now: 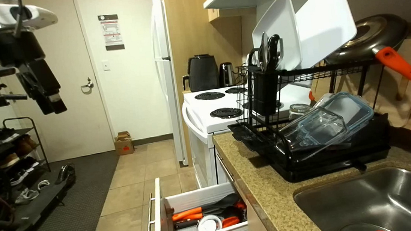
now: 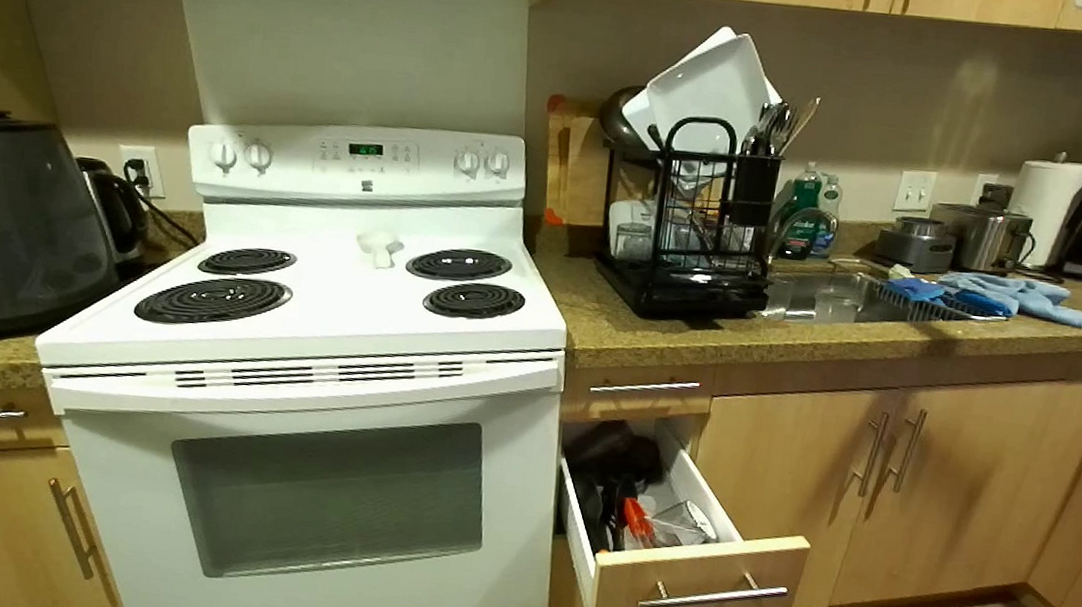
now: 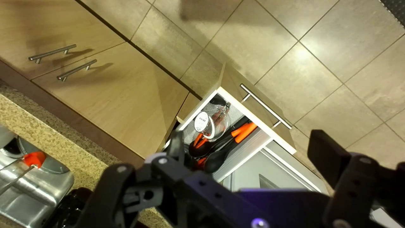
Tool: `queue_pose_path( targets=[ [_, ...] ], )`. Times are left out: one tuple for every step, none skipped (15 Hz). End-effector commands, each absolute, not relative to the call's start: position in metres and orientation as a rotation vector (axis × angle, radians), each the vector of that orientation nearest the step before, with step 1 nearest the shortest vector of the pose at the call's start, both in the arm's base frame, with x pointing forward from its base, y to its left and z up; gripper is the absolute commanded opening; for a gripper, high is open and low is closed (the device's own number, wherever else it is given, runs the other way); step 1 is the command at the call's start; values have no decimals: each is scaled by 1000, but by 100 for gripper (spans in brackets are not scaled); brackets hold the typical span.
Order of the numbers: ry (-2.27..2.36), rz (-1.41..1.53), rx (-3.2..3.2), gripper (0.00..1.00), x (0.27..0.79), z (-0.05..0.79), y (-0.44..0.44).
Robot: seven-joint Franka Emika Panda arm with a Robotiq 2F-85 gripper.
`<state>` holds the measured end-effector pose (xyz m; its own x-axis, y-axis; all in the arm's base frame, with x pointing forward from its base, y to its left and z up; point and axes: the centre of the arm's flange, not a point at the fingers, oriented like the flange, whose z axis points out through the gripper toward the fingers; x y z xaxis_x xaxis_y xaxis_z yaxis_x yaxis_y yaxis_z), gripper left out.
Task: Close the open drawer
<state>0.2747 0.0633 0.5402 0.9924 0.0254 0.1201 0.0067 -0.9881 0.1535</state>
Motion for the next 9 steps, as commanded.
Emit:
queue_pose_path(
  targets=[
    [20, 182, 2967, 100, 279, 535, 65],
    [34, 170, 2961, 100, 286, 528, 66],
    [45, 167, 2952, 100, 291, 522, 67],
    [67, 167, 2951, 100, 297, 517, 69],
    [82, 171, 2946, 100, 305, 510, 72],
    [99, 173, 2941, 100, 312, 503, 76],
    [137, 182, 2942, 100, 321, 496, 81],
    [160, 184, 2934, 100, 329, 488, 88],
    [191, 184, 2933, 100, 337, 480, 95]
  ],
)
